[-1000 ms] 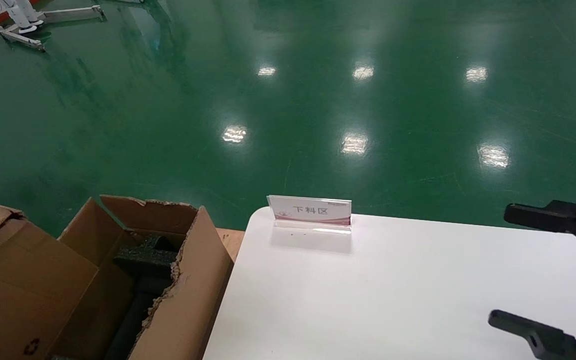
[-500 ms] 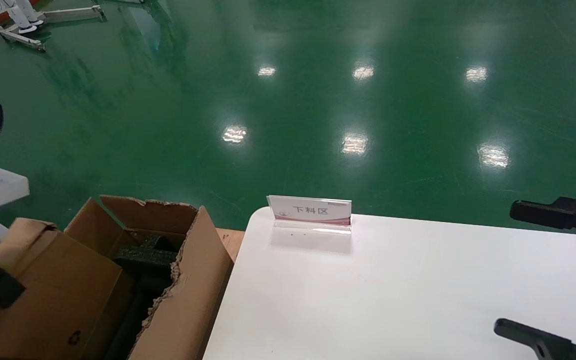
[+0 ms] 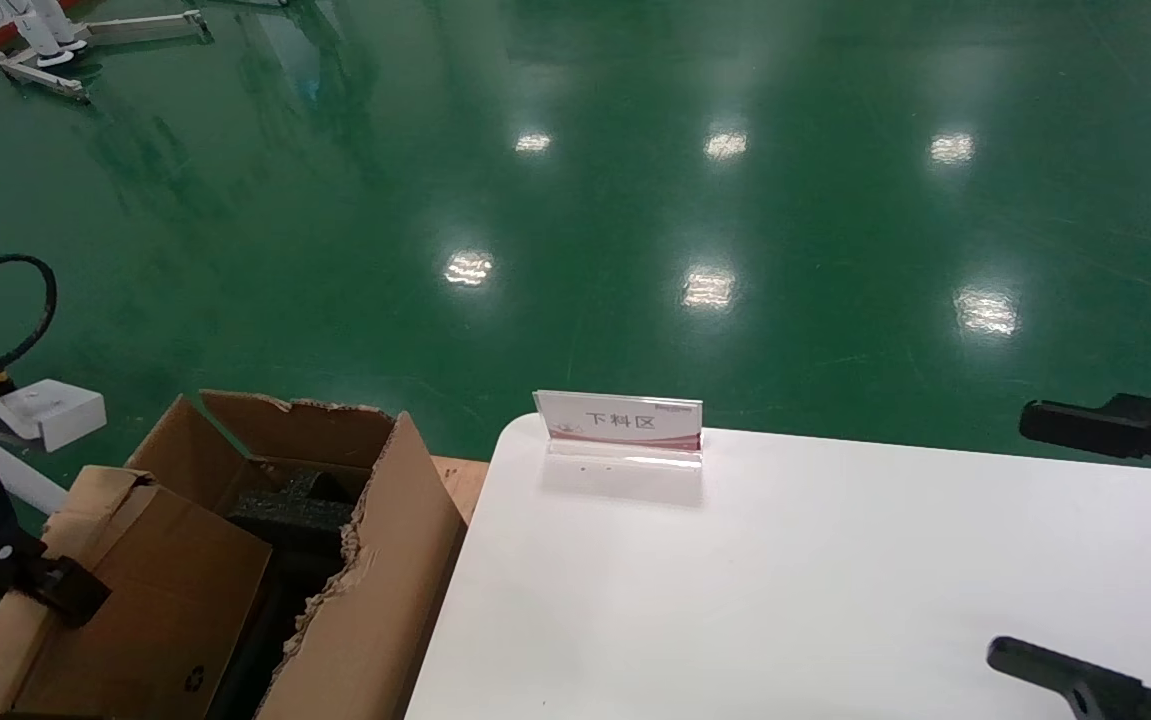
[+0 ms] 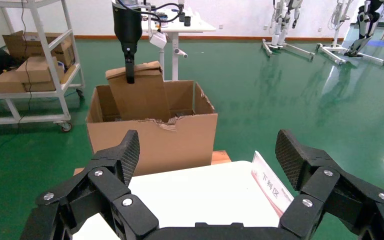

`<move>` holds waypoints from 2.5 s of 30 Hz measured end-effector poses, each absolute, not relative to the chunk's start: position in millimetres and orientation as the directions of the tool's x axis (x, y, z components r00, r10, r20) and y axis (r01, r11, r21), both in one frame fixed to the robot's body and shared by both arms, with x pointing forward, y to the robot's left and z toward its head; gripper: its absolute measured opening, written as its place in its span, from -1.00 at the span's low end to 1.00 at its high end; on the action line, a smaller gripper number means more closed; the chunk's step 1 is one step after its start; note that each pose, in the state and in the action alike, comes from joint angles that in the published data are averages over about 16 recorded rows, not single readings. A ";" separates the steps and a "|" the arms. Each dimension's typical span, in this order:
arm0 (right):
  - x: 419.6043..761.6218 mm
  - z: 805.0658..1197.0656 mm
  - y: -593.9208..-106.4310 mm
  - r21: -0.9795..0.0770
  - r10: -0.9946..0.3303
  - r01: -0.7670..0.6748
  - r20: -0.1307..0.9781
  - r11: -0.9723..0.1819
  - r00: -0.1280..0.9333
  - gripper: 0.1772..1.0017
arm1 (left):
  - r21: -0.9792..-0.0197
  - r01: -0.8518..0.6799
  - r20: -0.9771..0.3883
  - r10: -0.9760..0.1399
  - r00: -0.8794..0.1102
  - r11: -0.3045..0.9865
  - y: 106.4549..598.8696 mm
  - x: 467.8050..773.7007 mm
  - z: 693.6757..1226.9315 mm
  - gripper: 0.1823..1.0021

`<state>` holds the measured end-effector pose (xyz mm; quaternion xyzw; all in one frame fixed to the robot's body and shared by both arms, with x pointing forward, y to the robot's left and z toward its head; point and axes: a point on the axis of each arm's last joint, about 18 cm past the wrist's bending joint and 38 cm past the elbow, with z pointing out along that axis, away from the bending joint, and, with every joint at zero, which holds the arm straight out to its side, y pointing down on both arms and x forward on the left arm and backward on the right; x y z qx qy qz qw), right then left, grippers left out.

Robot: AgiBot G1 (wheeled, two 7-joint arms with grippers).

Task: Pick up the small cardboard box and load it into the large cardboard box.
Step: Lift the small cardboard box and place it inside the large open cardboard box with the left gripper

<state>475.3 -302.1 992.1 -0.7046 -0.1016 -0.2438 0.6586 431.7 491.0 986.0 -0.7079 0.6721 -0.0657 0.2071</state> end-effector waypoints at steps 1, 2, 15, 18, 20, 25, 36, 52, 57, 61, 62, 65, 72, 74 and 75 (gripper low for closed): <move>475.3 992.1 -302.1 -0.879 -0.178 0.464 0.477 -0.112 0.860 0.97 | -0.380 -0.925 -0.186 -0.979 0.089 -0.012 491.6 432.4 984.7 -0.69; 475.3 992.1 -302.1 -0.879 -0.178 0.464 0.477 -0.112 0.860 0.98 | -0.378 -0.926 -0.187 -0.978 0.090 -0.013 492.2 433.1 983.6 -0.69; 475.3 992.1 -302.1 -0.879 -0.178 0.464 0.477 -0.112 0.860 0.98 | -0.347 -0.938 -0.227 -0.968 0.107 -0.022 499.5 442.8 976.3 -0.70; 475.3 992.1 -302.1 -0.879 -0.178 0.464 0.477 -0.112 0.860 0.98 | -0.340 -0.940 -0.241 -0.964 0.111 -0.023 501.0 446.1 975.1 -0.70; 475.3 992.1 -302.1 -0.879 -0.178 0.464 0.477 -0.112 0.860 0.98 | -0.336 -0.941 -0.251 -0.961 0.113 -0.023 501.8 448.5 974.4 -0.70; 475.3 992.1 -302.1 -0.879 -0.178 0.464 0.477 -0.112 0.860 0.98 | -0.330 -0.944 -0.275 -0.954 0.120 -0.023 503.7 455.3 972.6 -0.70; 475.3 992.1 -302.1 -0.879 -0.178 0.464 0.477 -0.112 0.860 0.98 | -0.329 -0.944 -0.324 -0.937 0.129 -0.016 505.6 470.8 969.5 -0.70; 475.3 992.1 -302.2 -0.879 -0.178 0.464 0.477 -0.112 0.861 0.98 | -0.326 -0.945 -0.362 -0.923 0.134 -0.010 507.4 483.9 961.5 -0.70; 475.3 992.1 -302.2 -0.879 -0.178 0.464 0.477 -0.112 0.861 0.98 | -0.322 -0.947 -0.368 -0.920 0.135 -0.010 508.3 485.8 957.9 -0.71; 475.3 992.1 -302.2 -0.879 -0.178 0.464 0.477 -0.112 0.861 0.98 | -0.317 -0.948 -0.373 -0.918 0.136 -0.011 509.2 487.3 954.6 -0.72; 475.3 992.1 -302.2 -0.879 -0.178 0.464 0.477 -0.112 0.861 0.98 | -0.316 -0.949 -0.374 -0.917 0.136 -0.011 509.4 487.7 953.6 -0.72; 475.3 992.1 -302.2 -0.879 -0.178 0.464 0.477 -0.112 0.861 0.98 | -0.313 -0.950 -0.377 -0.916 0.136 -0.012 510.2 488.6 950.9 -0.72; 475.3 992.1 -302.2 -0.879 -0.178 0.464 0.477 -0.112 0.861 0.98 | -0.303 -0.953 -0.382 -0.914 0.136 -0.015 512.4 491.1 943.0 -0.75; 475.3 992.1 -302.2 -0.879 -0.178 0.464 0.477 -0.112 0.861 0.98 | -0.300 -0.954 -0.383 -0.914 0.136 -0.017 513.2 491.8 940.3 -0.76; 475.3 992.1 -302.2 -0.879 -0.178 0.464 0.477 -0.112 0.861 0.98 | -0.299 -0.954 -0.383 -0.913 0.136 -0.017 513.5 492.1 939.2 -0.76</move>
